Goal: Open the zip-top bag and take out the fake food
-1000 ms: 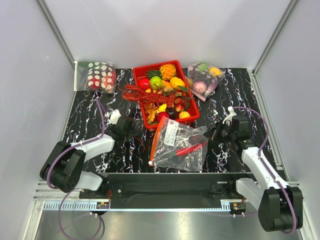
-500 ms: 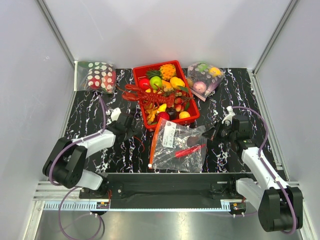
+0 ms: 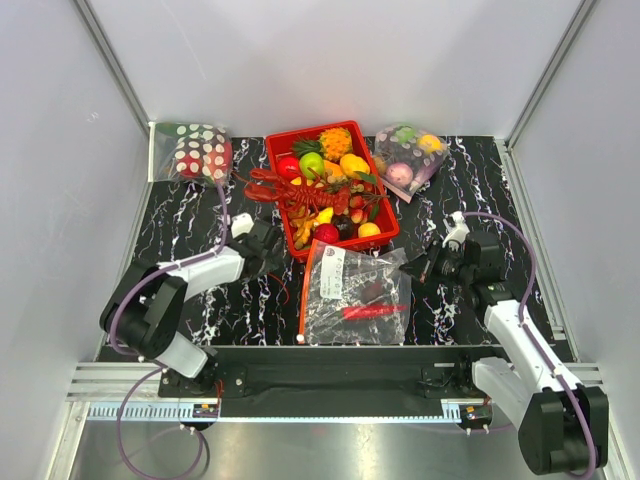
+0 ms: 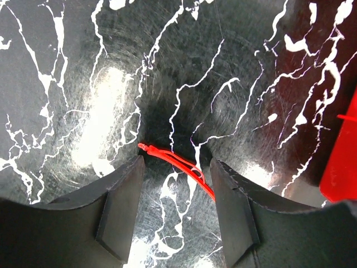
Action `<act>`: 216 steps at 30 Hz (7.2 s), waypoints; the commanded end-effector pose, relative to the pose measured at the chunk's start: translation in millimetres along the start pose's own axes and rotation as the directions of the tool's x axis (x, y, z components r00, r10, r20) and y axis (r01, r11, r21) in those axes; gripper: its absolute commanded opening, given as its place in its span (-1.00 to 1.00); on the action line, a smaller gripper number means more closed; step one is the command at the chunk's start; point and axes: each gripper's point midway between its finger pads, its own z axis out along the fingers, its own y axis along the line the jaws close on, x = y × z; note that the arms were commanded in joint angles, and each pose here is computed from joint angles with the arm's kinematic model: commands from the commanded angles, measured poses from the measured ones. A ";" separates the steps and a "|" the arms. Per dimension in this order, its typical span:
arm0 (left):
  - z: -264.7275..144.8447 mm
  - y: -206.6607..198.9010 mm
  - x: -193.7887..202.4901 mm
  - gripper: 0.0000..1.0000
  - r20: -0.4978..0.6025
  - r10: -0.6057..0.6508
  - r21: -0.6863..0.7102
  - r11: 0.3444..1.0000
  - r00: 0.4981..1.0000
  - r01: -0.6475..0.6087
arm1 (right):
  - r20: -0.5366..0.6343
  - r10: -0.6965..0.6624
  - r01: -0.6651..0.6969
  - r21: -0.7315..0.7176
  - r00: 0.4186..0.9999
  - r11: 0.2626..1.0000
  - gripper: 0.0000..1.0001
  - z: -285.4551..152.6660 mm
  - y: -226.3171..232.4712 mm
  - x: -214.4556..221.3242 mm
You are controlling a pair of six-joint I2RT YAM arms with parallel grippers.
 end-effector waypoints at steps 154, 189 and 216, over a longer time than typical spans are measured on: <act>-115.9 -90.9 90.7 0.42 0.306 0.393 0.683 0.544 0.867 -0.487 | -0.053 0.121 -0.106 0.226 0.991 0.968 0.02 21.2 -25.0 28.0; -153.6 -154.3 129.6 0.31 0.416 0.371 0.734 0.403 0.830 -0.547 | -0.084 0.150 -0.124 0.256 0.985 0.959 -0.29 25.3 -36.1 40.3; -138.6 -174.6 164.4 0.46 0.389 0.444 0.741 0.371 0.808 -0.560 | -0.127 0.158 -0.114 0.300 0.979 0.947 -0.86 23.7 -38.6 58.4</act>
